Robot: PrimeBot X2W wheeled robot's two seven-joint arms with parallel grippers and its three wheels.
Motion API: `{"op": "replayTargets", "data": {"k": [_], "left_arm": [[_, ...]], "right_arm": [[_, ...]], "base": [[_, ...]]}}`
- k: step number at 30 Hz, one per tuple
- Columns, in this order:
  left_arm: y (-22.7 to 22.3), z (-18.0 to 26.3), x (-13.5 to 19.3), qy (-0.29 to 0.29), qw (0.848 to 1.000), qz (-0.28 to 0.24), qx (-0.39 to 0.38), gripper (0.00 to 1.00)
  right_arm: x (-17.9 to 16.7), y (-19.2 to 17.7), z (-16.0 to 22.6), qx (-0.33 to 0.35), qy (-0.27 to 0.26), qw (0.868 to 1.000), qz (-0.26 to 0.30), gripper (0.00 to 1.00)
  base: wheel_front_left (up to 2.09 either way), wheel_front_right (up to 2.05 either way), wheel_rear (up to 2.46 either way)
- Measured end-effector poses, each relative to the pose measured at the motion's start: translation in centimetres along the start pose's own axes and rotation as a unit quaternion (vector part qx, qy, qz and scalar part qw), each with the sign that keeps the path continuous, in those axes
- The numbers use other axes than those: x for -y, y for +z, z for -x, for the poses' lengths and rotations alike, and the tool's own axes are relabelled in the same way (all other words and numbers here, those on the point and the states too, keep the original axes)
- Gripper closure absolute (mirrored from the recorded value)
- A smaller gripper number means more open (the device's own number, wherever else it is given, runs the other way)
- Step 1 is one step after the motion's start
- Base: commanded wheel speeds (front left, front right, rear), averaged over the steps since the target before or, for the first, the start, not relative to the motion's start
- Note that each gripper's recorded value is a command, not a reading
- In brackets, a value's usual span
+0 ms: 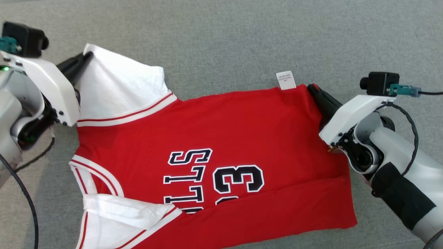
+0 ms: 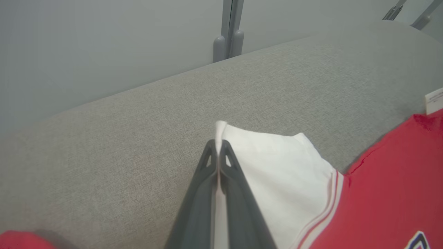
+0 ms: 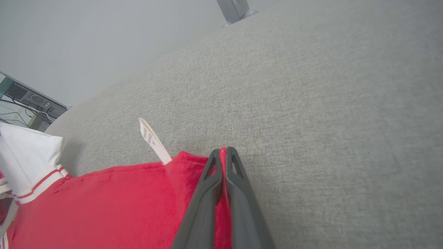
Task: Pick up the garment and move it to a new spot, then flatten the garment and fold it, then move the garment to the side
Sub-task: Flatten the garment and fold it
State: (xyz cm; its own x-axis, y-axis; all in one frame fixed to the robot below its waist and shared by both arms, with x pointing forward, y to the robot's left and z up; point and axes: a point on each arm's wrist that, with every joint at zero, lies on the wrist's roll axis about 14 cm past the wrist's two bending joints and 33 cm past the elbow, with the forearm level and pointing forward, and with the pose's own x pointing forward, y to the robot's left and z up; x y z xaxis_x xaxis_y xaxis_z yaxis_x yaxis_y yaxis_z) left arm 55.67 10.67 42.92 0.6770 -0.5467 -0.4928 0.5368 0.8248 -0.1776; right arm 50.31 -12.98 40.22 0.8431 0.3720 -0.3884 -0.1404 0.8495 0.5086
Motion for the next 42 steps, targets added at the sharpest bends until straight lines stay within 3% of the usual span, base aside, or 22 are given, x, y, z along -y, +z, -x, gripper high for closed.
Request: {"op": "replayTargets", "data": {"k": [13,27,42], "left_arm": [[-0.2,5.7,2.4,-0.009,0.998,-0.045,0.047,1.0],[-1.4,12.0,4.5,-0.003,0.995,-0.057,0.085,1.0],[-6.9,14.9,6.7,-0.02,0.998,-0.04,0.042,1.0]], "right_arm": [[-0.8,0.3,2.9,0.012,0.007,1.0,0.01,1.0],[-1.7,0.9,5.8,0.027,0.014,0.999,0.039,1.0],[-1.8,-1.1,6.9,-0.004,0.021,0.999,0.04,1.0]], "base": [[0.0,0.0,0.0],[0.0,0.0,0.0],[0.0,0.0,0.0]]}}
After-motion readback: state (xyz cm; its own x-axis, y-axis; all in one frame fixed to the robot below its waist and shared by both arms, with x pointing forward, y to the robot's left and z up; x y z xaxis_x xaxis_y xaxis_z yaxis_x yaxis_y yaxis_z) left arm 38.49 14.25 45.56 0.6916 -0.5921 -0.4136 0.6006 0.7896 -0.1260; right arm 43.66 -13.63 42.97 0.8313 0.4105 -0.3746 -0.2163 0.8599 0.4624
